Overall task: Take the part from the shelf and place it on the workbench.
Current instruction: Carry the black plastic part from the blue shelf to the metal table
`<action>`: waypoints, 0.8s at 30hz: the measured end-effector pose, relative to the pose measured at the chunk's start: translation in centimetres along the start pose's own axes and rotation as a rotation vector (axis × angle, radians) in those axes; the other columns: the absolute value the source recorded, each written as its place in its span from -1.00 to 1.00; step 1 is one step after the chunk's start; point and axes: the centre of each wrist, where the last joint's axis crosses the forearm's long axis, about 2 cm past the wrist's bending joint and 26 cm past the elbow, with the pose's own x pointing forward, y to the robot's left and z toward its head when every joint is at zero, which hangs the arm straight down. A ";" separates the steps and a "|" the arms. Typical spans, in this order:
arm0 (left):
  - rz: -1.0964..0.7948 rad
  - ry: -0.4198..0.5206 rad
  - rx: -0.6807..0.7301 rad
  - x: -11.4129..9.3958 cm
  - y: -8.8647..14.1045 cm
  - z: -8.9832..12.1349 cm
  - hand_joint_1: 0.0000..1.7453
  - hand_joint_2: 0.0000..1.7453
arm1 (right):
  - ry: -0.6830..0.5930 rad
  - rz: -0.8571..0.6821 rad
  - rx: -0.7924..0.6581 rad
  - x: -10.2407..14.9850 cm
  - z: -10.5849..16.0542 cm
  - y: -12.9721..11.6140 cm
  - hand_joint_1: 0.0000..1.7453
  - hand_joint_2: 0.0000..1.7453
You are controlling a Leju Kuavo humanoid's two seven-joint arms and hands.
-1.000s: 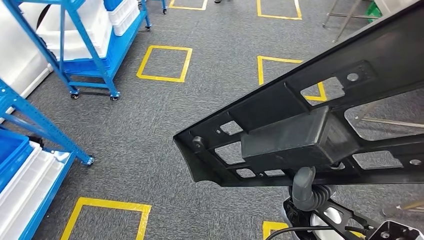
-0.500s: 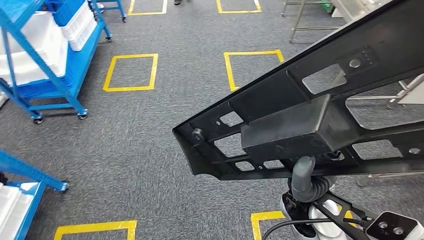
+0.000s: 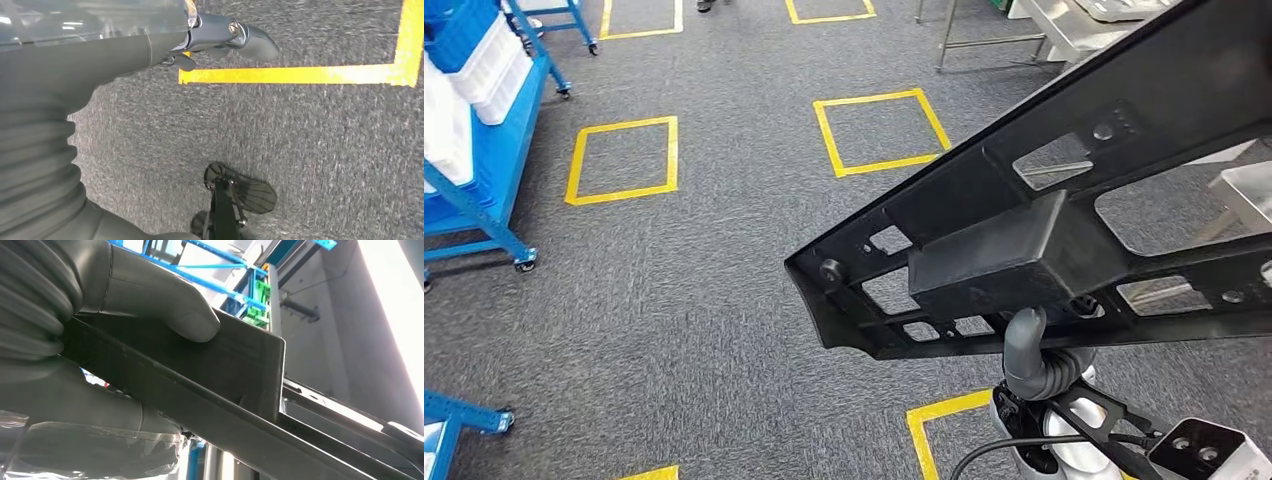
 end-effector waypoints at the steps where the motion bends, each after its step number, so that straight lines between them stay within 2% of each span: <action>1: 0.000 0.004 0.000 -0.1 -0.1 0.1 -1.00 1.00 | 0.003 -0.002 0.001 0.0 0.1 0.0 1.00 1.00; 13: 0.001 0.014 -0.022 -1.0 -0.7 0.5 -1.00 1.00 | 0.045 0.017 0.027 0.5 1.4 -1.0 1.00 1.00; 24: 0.003 -0.019 -0.024 -0.5 -0.3 0.2 -1.00 1.00 | 0.045 0.042 0.027 1.2 1.7 -1.3 1.00 1.00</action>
